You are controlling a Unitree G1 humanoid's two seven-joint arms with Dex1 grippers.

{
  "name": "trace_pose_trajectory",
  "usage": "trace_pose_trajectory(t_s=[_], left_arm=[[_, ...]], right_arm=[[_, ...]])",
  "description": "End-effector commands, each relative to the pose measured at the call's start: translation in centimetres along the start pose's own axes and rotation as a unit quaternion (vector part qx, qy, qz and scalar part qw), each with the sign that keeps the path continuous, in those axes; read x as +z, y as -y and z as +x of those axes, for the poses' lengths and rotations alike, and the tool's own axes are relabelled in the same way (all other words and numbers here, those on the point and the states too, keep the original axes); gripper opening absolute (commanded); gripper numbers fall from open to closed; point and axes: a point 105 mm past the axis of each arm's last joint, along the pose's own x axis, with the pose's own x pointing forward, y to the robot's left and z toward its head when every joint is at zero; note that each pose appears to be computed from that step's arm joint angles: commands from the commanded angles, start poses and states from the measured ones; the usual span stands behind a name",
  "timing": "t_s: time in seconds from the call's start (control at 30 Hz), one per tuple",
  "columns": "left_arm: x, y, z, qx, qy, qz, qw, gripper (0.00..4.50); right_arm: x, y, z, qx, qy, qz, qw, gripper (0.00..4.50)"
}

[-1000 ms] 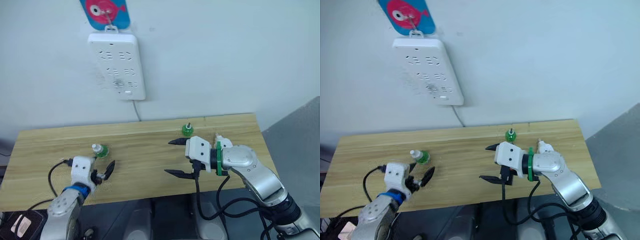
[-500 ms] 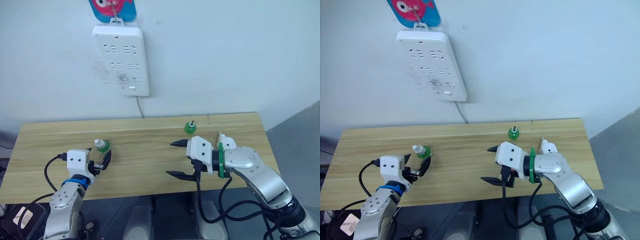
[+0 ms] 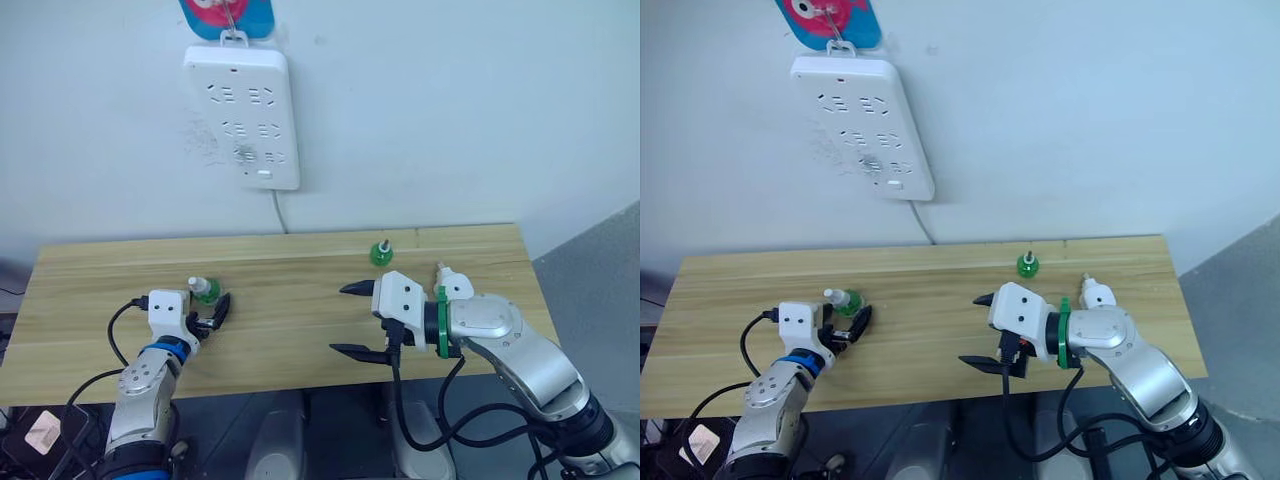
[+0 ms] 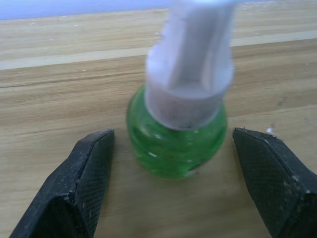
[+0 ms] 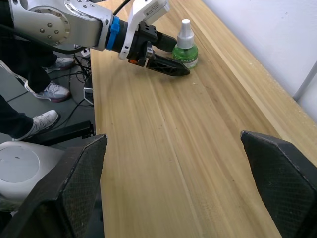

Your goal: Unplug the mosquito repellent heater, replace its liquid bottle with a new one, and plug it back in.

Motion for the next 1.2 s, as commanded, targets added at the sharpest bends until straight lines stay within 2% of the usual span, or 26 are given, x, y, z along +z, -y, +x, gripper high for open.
trace_pose_trajectory(t_s=[0.03,0.17,0.27,0.4,0.57,0.7,0.87,0.97,1.1,1.2], left_arm=[[-0.5,-0.1,0.1,-0.001,-0.005,0.009,1.000,3.96],[-0.6,0.0,0.4,-0.006,-0.003,0.007,1.000,3.96],[-0.5,0.0,0.7,-0.006,0.001,0.006,1.000,3.41],[-0.5,-0.2,0.6,-0.001,0.003,0.010,1.000,2.28],[-0.1,-0.2,-0.2,-0.006,0.011,0.035,0.999,2.25],[2.7,2.3,-1.1,-0.079,0.041,0.098,0.991,2.25],[7.4,9.0,-1.5,-0.251,0.070,0.160,0.952,2.25],[8.9,12.7,-2.4,-0.361,0.058,0.158,0.917,2.25],[10.3,15.6,-3.2,-0.460,0.029,0.152,0.874,2.25],[11.2,16.3,-2.7,-0.486,0.022,0.164,0.858,2.25]], right_arm=[[1.2,-0.5,-0.3,0.006,0.018,-0.017,1.000,4.50],[1.2,-0.6,-0.4,0.008,0.015,-0.015,1.000,4.50],[1.1,-0.6,-0.4,0.008,0.014,-0.013,1.000,4.50],[1.1,-0.7,-0.5,0.007,0.013,-0.012,1.000,4.50],[1.1,-0.3,-0.7,-0.002,0.015,-0.015,1.000,4.50],[1.9,0.6,-1.0,-0.020,0.033,-0.012,0.999,4.50],[3.3,1.8,-2.3,-0.042,0.058,-0.001,0.997,4.50],[4.0,2.3,-2.3,-0.055,0.065,0.008,0.996,4.50],[5.0,3.4,-1.4,-0.090,0.075,0.030,0.993,4.50],[5.5,3.3,-0.3,-0.091,0.083,0.048,0.991,4.50]])
